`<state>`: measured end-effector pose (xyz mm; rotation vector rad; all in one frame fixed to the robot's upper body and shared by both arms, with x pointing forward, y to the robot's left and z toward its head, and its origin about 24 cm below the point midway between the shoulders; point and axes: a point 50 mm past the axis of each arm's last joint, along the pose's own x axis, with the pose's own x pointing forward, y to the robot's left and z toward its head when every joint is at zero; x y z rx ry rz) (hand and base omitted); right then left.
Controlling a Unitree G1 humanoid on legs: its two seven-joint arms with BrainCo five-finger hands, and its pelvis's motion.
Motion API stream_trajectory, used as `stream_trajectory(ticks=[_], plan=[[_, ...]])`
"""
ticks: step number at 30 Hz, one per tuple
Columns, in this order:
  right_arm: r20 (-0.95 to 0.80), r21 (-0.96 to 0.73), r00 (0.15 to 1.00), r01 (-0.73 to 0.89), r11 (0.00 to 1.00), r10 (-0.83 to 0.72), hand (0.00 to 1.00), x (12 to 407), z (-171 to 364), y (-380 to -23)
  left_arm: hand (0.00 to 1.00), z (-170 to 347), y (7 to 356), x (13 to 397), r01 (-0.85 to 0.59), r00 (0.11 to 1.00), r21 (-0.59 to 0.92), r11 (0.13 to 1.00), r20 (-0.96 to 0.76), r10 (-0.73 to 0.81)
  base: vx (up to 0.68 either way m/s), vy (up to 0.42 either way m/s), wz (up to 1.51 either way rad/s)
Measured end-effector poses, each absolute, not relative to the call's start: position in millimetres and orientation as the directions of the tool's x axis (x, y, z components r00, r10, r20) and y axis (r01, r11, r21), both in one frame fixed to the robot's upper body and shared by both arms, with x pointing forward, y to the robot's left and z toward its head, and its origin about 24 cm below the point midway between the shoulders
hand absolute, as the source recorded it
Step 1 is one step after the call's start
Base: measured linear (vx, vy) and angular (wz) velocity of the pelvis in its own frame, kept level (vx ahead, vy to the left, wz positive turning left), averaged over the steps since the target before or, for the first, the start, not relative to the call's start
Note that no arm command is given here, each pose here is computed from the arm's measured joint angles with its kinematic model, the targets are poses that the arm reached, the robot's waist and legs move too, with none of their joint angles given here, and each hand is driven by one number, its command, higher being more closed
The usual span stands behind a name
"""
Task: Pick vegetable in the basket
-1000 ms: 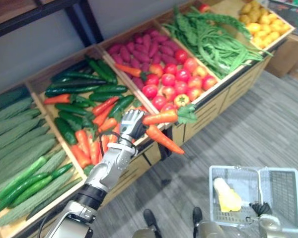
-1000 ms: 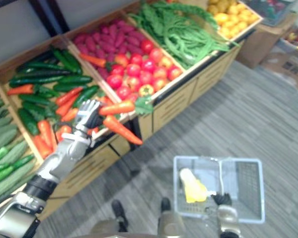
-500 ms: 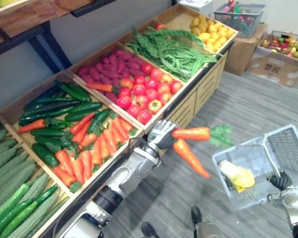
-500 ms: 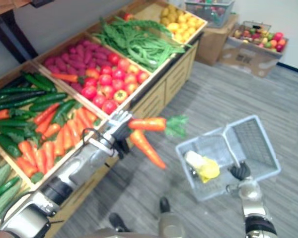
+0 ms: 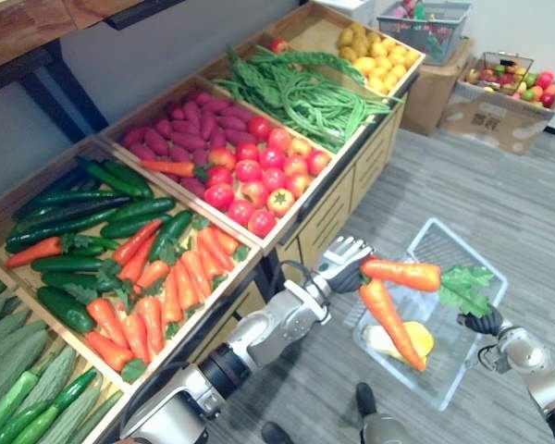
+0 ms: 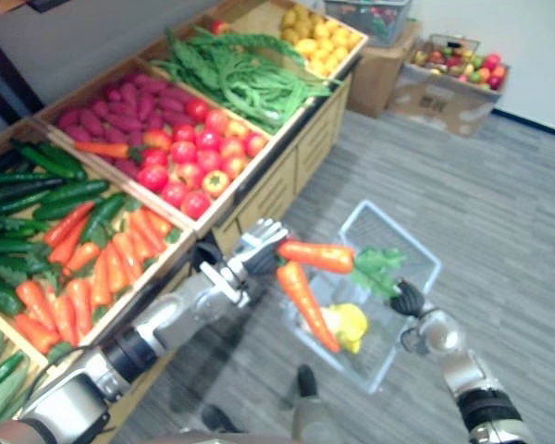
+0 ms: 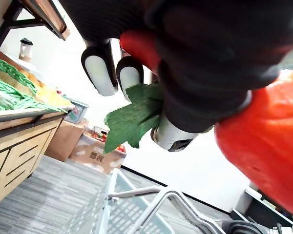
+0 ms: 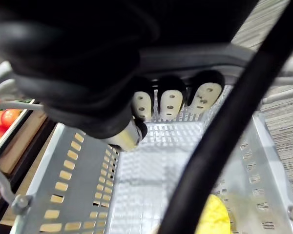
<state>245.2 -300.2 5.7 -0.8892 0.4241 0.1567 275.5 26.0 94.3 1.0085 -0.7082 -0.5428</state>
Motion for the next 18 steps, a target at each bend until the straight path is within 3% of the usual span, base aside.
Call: stream_trajectory(ticks=[13,18], plan=[[-0.439,-0.747,0.885,-0.457,0.484,0.158,1.00,248,27,-280,1.00,78,19,271,0.161,0.638,0.920,0.359,0.180,-0.749,0.01,-0.011,-0.08],[-0.450,-0.732,0.874,-0.477,0.486,0.181,1.00,247,29,-280,1.00,66,16,269,0.204,0.629,0.930,0.305,0.114,-0.769,-0.02,-0.031,0.05]])
